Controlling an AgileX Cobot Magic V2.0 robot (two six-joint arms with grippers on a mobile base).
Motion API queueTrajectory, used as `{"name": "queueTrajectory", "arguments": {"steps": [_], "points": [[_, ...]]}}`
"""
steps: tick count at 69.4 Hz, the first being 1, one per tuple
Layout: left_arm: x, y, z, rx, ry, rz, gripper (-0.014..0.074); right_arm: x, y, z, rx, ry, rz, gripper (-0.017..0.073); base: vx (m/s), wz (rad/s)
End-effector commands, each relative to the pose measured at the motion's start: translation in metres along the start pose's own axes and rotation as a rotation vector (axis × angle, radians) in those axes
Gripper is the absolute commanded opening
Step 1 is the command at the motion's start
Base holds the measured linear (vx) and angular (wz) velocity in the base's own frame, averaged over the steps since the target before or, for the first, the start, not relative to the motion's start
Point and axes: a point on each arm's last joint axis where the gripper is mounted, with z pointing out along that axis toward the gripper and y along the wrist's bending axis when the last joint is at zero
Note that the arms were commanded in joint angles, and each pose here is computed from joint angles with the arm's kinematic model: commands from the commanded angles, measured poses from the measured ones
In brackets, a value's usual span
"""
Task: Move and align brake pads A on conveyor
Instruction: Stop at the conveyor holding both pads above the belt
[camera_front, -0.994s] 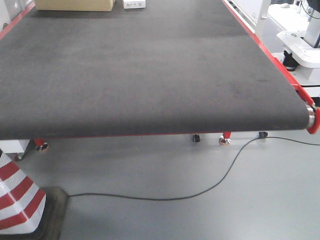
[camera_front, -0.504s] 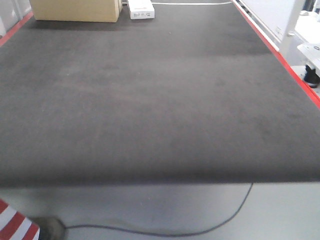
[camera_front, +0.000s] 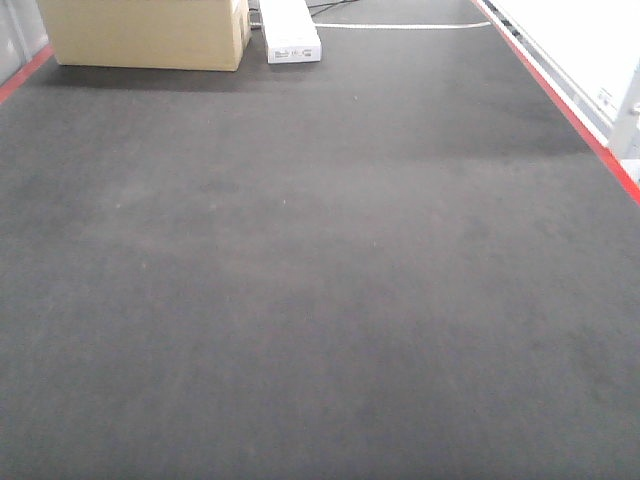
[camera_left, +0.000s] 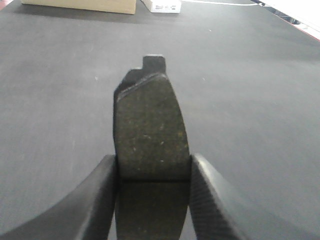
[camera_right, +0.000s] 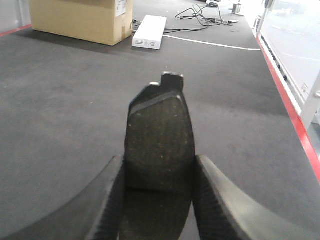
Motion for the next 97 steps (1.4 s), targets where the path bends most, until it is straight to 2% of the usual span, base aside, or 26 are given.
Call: {"name": "queueTrajectory", "arguments": {"steps": [1, 39, 97], "points": [[-0.0188, -0.0011, -0.0033, 0.002, -0.127, -0.006, -0.0006, -0.0164, -0.0029, -0.0021, 0.027, -0.107, -0.006, -0.0004, 0.33, 0.01], [-0.0188, -0.0011, -0.0033, 0.002, -0.127, -0.006, -0.0006, -0.0165, -0.0029, -0.0021, 0.027, -0.108, -0.006, -0.0004, 0.23, 0.02], [-0.0188, -0.0011, -0.0033, 0.002, -0.127, -0.006, -0.0006, -0.0164, -0.0029, -0.0021, 0.027, -0.107, -0.006, -0.0004, 0.01, 0.0]]}}
